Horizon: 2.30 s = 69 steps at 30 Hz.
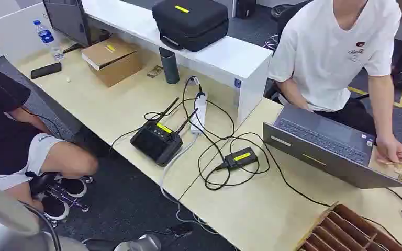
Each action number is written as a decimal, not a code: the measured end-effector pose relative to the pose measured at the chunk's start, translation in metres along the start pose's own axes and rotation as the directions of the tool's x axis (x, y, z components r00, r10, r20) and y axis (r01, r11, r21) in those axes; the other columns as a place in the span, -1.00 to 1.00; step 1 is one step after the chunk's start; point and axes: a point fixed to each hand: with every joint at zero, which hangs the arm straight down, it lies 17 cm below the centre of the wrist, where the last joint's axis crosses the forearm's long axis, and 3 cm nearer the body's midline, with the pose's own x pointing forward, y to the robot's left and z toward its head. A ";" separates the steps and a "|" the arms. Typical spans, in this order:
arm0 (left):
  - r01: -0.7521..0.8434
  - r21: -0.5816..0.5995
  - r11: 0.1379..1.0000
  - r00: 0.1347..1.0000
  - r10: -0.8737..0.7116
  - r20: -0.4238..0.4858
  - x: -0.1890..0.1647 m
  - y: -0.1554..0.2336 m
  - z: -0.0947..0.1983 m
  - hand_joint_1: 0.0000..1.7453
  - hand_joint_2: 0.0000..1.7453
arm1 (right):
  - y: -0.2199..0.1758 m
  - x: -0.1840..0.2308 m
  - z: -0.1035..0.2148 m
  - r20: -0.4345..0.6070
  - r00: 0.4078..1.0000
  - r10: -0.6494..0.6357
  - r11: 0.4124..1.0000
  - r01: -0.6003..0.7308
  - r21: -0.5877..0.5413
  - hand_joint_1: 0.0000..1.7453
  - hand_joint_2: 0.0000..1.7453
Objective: Pass the card to the sensor for recognition and then transmit it.
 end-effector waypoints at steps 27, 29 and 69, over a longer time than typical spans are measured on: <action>0.043 -0.031 0.999 0.995 -0.040 0.094 0.033 -0.012 0.003 -1.00 1.00 | 0.085 0.250 0.054 0.342 0.932 -0.123 0.988 0.083 0.130 1.00 1.00; 0.044 -0.033 0.998 0.995 -0.040 0.094 0.032 -0.013 0.003 -1.00 1.00 | 0.086 0.253 0.056 0.350 0.927 -0.134 0.987 0.093 0.133 1.00 1.00; 0.001 0.094 0.996 0.972 -0.023 0.235 0.055 0.012 0.004 -1.00 1.00 | 0.154 0.203 0.117 0.294 0.907 -0.302 0.950 0.263 0.166 1.00 1.00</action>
